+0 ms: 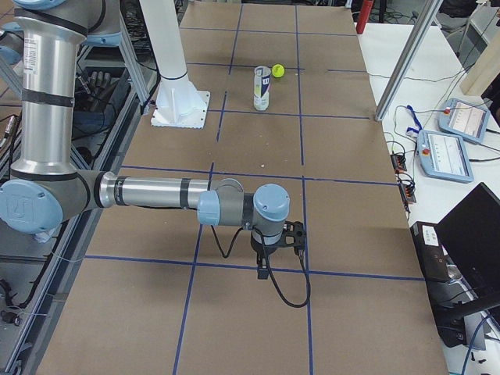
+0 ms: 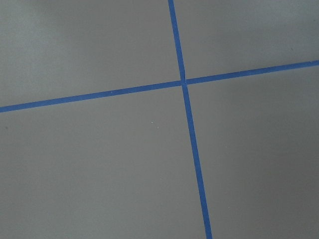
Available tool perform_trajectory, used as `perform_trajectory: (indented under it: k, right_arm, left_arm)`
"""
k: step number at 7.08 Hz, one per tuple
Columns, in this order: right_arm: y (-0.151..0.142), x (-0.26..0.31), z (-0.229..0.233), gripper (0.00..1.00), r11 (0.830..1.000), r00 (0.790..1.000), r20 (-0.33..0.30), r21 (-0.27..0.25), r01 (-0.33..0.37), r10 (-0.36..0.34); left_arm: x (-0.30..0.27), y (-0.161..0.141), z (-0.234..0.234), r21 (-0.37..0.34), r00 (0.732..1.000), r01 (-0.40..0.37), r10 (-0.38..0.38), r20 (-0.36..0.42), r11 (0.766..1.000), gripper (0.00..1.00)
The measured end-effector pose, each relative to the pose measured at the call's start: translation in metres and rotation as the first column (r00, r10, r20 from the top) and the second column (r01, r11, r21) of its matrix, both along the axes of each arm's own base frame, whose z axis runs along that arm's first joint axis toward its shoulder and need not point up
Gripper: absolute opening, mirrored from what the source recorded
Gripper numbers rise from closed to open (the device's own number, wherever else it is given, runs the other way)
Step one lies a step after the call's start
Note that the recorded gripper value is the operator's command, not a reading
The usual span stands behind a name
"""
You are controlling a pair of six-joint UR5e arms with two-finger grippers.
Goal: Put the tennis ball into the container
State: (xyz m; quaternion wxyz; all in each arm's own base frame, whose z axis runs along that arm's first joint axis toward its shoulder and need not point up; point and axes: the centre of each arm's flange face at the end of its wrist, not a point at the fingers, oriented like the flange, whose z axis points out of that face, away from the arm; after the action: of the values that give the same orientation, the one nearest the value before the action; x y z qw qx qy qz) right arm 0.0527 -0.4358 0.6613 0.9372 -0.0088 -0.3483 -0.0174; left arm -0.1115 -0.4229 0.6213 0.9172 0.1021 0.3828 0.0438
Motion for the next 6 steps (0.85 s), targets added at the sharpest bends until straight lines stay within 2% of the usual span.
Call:
perform_trajectory:
  k: [2, 6]
  right_arm:
    - [0.0, 0.0, 0.0, 1.0, 1.0, 1.0, 0.0, 0.0, 0.0, 0.0]
    - [0.0, 0.0, 0.0, 1.0, 1.0, 1.0, 0.0, 0.0, 0.0, 0.0]
  left_arm:
    - [-0.002, -0.022, -0.014, 0.03, 1.0, 0.005, -0.006, 0.002, 1.0, 1.0]
    - [0.007, -0.038, -0.055, 0.094, 1.0, 0.003, -0.004, 0.005, 0.996, 1.0]
